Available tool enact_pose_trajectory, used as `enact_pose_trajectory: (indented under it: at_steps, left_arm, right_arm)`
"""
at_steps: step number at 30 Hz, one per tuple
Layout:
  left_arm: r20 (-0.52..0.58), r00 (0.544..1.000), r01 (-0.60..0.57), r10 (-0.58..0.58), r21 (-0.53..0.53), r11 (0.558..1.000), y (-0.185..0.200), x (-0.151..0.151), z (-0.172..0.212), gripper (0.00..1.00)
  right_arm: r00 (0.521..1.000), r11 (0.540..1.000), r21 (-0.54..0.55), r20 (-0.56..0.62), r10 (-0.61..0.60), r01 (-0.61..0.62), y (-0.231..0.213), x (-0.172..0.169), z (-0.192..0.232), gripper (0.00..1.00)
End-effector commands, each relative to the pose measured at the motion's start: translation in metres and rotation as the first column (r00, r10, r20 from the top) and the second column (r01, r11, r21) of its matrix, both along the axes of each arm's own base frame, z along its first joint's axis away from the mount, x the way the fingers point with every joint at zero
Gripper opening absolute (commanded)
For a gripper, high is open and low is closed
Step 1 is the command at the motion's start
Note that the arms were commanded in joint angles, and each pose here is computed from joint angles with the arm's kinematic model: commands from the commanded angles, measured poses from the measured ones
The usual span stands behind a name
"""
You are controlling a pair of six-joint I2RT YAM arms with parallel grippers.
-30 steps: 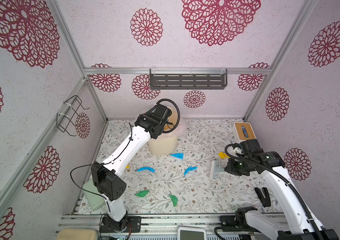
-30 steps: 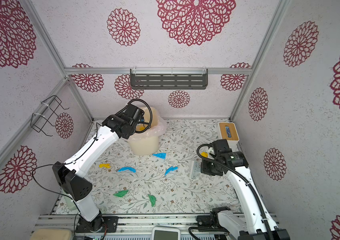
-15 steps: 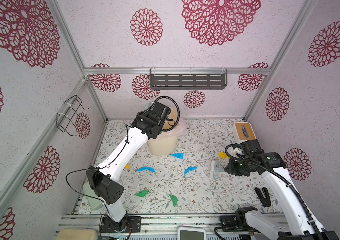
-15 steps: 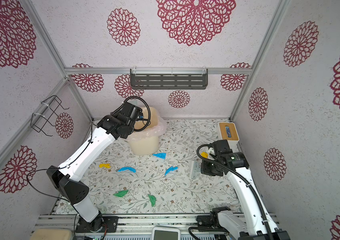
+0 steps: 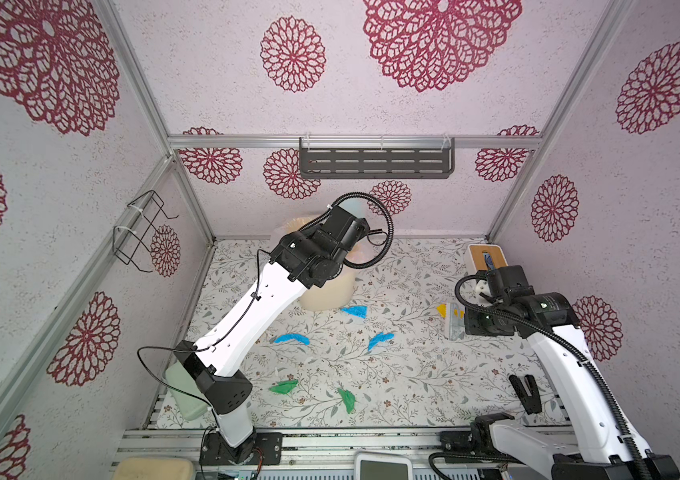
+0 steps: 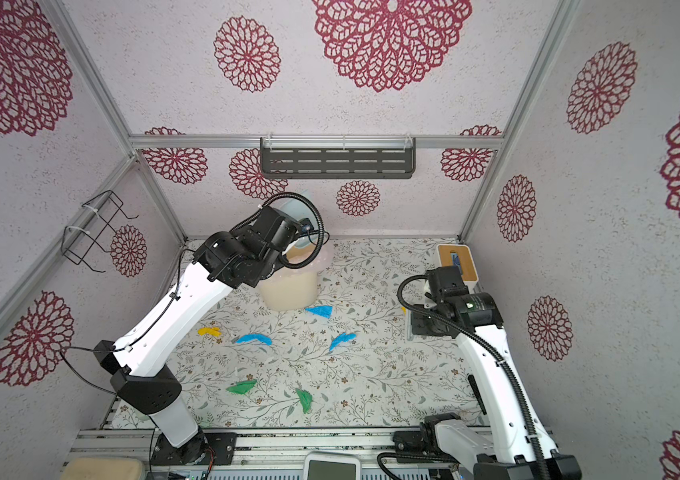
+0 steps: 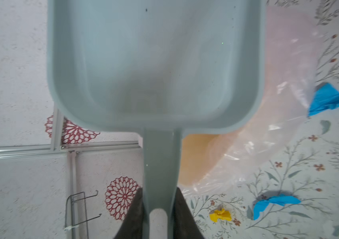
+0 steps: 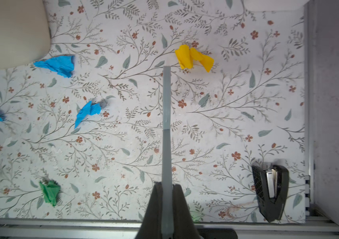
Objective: Sweep away the paper scraps from the table
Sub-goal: 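Lower the empty dustpan toward the next yellow scrap while the right brings the brush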
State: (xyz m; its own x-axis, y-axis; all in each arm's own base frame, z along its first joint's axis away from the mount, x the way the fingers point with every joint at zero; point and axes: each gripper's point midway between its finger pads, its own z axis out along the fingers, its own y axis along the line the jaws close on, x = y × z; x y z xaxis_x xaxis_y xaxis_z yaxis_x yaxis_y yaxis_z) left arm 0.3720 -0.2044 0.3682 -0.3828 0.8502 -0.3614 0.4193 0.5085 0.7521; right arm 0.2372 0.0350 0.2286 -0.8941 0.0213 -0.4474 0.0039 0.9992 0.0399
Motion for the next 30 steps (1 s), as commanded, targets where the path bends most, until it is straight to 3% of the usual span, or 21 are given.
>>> enact_pose_trajectory:
  at_steps: [1,10,15,22,30]
  left_arm:
    - [-0.069,0.997,0.031,-0.046,-0.207,0.978,-0.023,-0.025,-0.010,0.00]
    - [-0.210,0.961,0.081,-0.179,-0.405,0.911,-0.072,-0.062,-0.064,0.00]
    - [-0.304,0.921,0.071,-0.243,-0.484,0.872,-0.094,-0.083,-0.099,0.00]
    - [-0.441,0.864,0.008,-0.245,-0.473,0.881,-0.092,-0.115,-0.155,0.00]
    - [-0.479,0.851,-0.037,-0.216,-0.465,0.885,-0.073,-0.133,-0.177,0.00]
  right_arm:
    - [0.995,0.989,-0.146,0.098,-0.018,0.033,-0.024,0.019,0.018,0.00]
    - [0.991,0.914,-0.405,0.129,0.039,0.017,-0.054,0.055,0.015,0.00]
    - [0.988,0.879,-0.472,0.089,0.129,-0.072,-0.053,0.076,0.000,0.00]
    - [0.956,0.796,-0.547,-0.024,0.292,-0.257,-0.047,0.099,-0.028,0.00]
    - [0.909,0.686,-0.602,-0.202,0.365,-0.409,-0.052,0.114,-0.063,0.00]
